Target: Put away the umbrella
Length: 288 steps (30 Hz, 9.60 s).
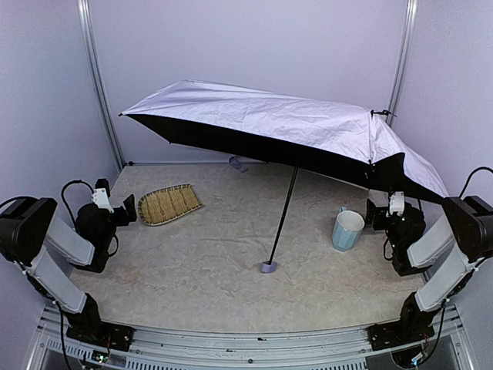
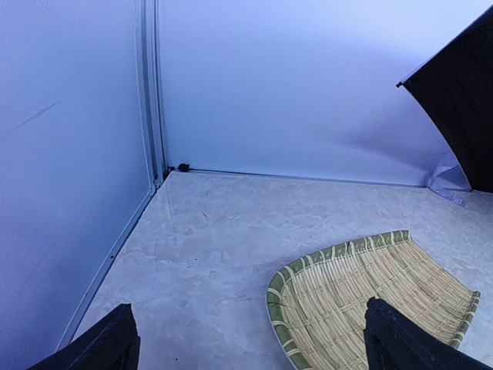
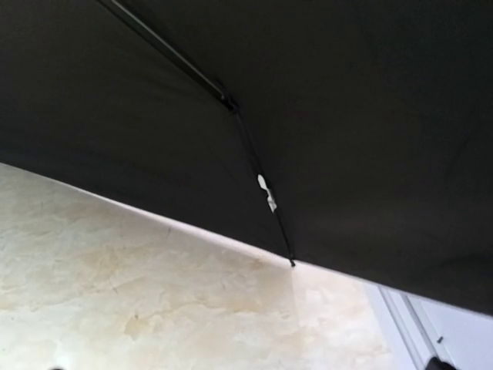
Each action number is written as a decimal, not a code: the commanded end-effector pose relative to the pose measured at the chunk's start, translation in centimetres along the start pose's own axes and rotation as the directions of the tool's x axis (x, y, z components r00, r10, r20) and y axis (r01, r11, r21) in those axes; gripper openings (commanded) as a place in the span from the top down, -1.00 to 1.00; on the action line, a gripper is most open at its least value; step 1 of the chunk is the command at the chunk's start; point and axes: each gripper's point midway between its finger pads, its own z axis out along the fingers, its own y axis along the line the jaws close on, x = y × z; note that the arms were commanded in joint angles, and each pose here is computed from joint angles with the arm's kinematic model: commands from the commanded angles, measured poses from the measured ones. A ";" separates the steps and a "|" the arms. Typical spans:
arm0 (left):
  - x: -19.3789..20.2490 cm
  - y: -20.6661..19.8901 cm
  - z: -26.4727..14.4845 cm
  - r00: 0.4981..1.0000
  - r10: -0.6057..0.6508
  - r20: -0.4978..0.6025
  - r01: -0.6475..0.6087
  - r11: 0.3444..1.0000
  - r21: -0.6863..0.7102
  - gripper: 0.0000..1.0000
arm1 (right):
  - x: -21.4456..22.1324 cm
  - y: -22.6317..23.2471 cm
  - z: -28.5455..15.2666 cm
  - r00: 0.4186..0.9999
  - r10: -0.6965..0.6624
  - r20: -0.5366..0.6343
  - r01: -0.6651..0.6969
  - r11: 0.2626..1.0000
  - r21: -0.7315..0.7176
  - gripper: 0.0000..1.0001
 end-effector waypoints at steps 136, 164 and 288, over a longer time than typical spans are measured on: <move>-10.1 -37.1 -23.8 0.948 -0.193 -0.252 0.288 0.194 0.938 1.00 | -40.0 37.1 -6.9 0.501 0.812 -0.300 -0.373 -0.109 -0.921 0.05; -11.8 -37.3 -23.6 0.951 -0.230 -0.205 0.253 0.202 0.946 1.00 | -38.2 39.1 -6.2 0.536 0.759 -0.369 -0.429 -0.131 -0.894 0.07; -31.8 -31.0 -15.3 0.841 -0.409 0.355 -0.080 0.554 0.828 1.00 | -4.8 48.9 -14.7 0.907 -0.280 -0.315 -0.205 0.360 -0.910 0.94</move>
